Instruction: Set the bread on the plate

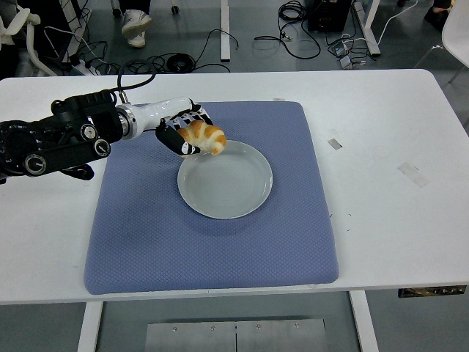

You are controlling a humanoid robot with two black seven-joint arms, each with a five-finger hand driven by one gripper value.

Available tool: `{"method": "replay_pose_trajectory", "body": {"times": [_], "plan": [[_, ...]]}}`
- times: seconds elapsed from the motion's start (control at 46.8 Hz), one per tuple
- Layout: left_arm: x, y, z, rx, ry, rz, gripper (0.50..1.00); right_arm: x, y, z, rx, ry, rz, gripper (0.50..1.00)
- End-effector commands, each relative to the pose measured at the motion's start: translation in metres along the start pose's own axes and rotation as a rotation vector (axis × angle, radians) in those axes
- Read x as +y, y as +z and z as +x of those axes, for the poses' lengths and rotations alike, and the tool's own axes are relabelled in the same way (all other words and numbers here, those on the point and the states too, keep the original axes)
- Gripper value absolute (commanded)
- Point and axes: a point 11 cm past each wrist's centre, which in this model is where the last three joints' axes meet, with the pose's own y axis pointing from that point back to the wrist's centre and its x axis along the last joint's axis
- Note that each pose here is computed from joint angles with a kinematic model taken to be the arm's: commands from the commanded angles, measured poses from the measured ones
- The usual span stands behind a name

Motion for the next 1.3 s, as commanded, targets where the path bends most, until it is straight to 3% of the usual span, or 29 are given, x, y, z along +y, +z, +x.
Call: {"method": "replay_pose_trajectory", "body": {"times": [0.0,0.577,1.282], "plan": [[-0.001,0.004,-0.005,-0.026,-0.013,-0.009,0.500,0.000,0.001,0.000,0.000,0.000,-0.002,1.000],[-0.020,0.039,-0.045,-0.108,-0.100,-0.073,0.500,0.000,0.001,0.000,0.000,0.000,-0.002,1.000],[-0.019,0.042,-0.038,-0.124,-0.100,-0.072,0.500,0.000,0.000,0.000,0.000,0.000,0.000,1.000]]}}
